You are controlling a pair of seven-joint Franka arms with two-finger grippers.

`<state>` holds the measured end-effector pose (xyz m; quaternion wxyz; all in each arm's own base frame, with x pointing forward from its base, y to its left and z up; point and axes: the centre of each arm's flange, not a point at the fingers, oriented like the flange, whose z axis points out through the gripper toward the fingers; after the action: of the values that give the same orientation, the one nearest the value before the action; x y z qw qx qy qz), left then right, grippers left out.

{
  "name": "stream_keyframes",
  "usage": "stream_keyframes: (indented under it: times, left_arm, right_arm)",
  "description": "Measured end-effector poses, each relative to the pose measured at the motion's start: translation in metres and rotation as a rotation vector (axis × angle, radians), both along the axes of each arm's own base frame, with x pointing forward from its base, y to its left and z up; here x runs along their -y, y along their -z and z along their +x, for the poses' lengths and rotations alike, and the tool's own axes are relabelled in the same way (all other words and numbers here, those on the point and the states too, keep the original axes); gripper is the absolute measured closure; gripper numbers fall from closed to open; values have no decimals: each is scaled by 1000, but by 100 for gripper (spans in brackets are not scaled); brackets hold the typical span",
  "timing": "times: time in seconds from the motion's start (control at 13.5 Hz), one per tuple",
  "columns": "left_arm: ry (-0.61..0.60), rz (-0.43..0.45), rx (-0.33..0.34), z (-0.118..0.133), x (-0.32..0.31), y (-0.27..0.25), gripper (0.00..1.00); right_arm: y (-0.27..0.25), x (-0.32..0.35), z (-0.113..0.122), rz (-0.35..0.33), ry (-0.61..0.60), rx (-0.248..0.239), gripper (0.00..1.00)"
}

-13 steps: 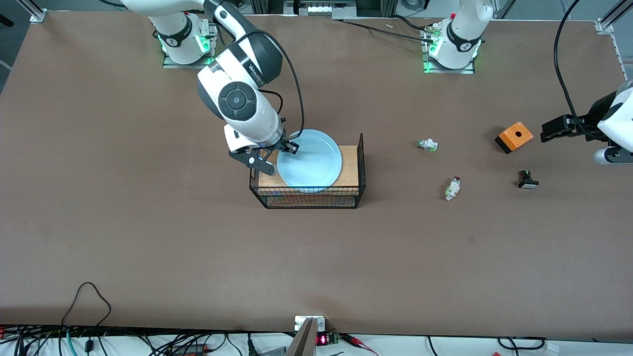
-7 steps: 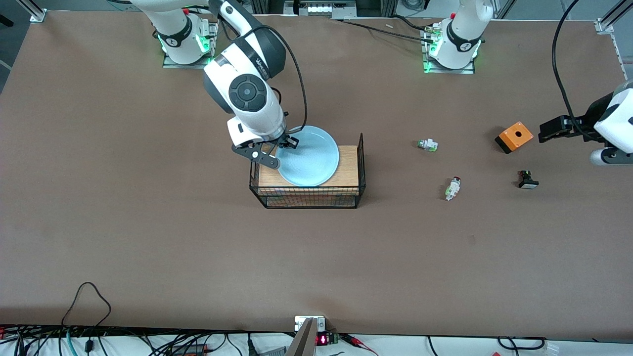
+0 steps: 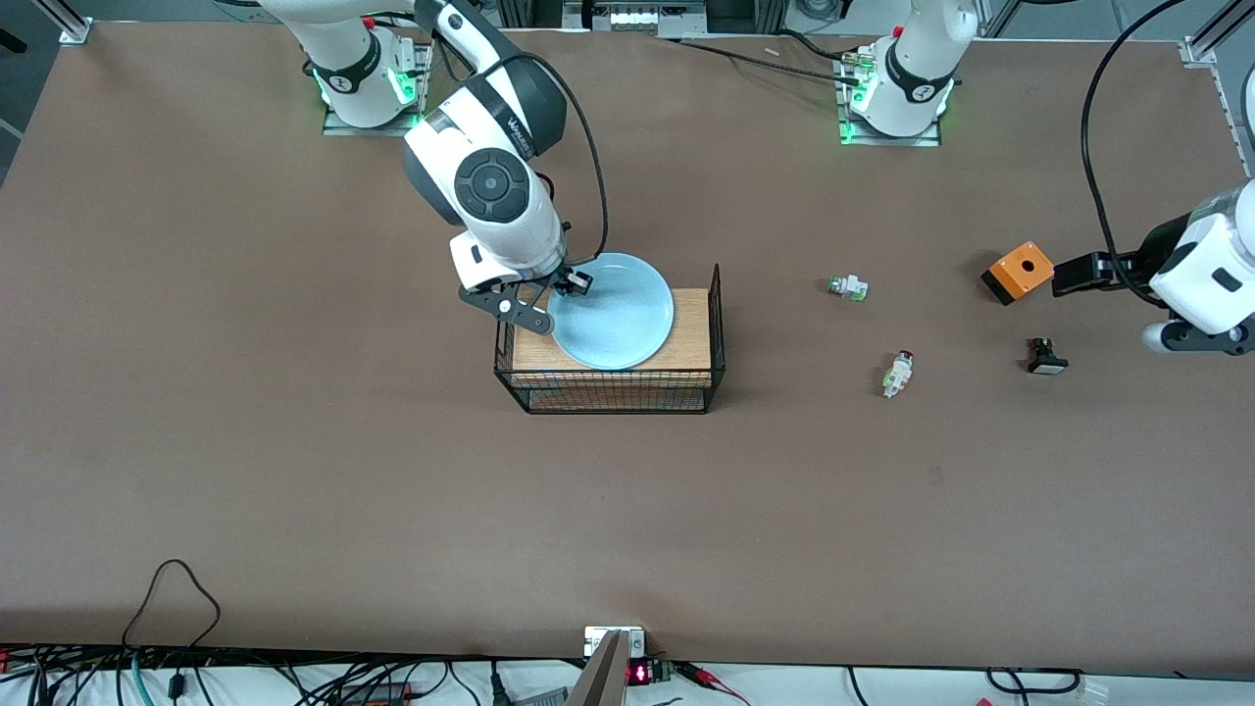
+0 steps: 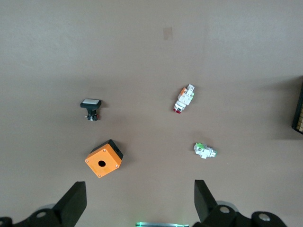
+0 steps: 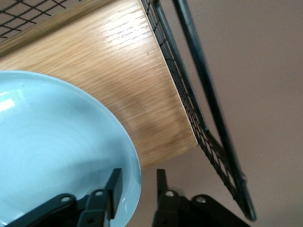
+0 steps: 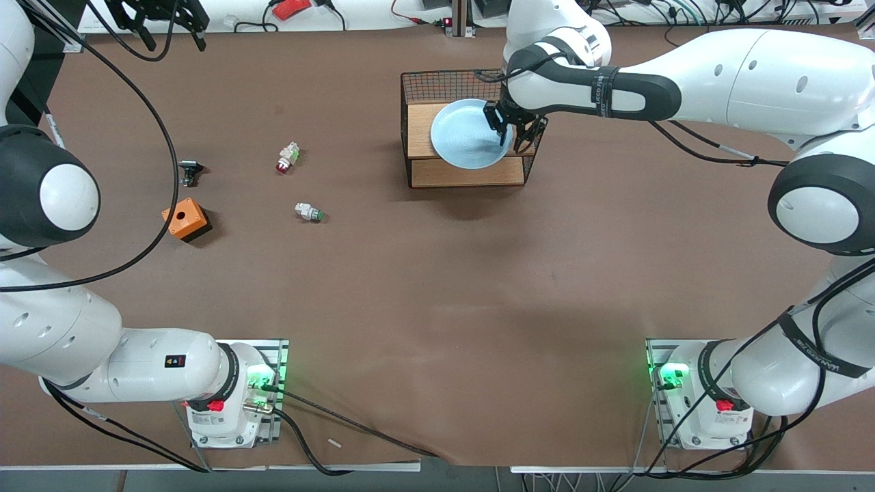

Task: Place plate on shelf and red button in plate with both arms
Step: 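Retract the right gripper while the left gripper grasps the white button block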

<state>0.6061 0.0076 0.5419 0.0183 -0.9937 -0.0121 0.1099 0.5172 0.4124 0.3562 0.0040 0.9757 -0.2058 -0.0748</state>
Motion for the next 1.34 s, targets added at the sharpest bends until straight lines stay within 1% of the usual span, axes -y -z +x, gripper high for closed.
stream_keyframes:
  times: [0.07,0.3,0.45,0.59,0.74,0.89,1.04,1.11,1.19,1.34]
  left_arm:
    - [3,-1,-21,4,1,13,0]
    - [33,-3,-96,17,17,61,0]
    - [96,-12,-126,27,35,97,0]
    - [178,-23,-122,34,52,136,0]
    - [271,-43,-95,34,62,177,0]
    - [358,-64,-65,25,65,220,0]
    - [397,-73,-32,7,65,268,0]
    - [407,-74,-2,-1,65,292,0]
    - [414,-76,27,-8,66,311,0]
    - [438,-83,43,-19,79,334,0]
  right_arm:
    - [0,1,2,1,3,6,50]
    - [-6,3,9,4,7,49,18]
    - [-18,2,15,20,16,76,0]
    - [-35,3,23,39,47,101,0]
    - [-57,0,29,90,107,106,0]
    - [-83,3,38,149,158,111,0]
    - [-109,17,45,169,187,139,0]
    - [-120,27,46,163,183,145,0]
    - [-130,36,46,154,155,149,0]
    - [-148,65,53,131,40,173,0]
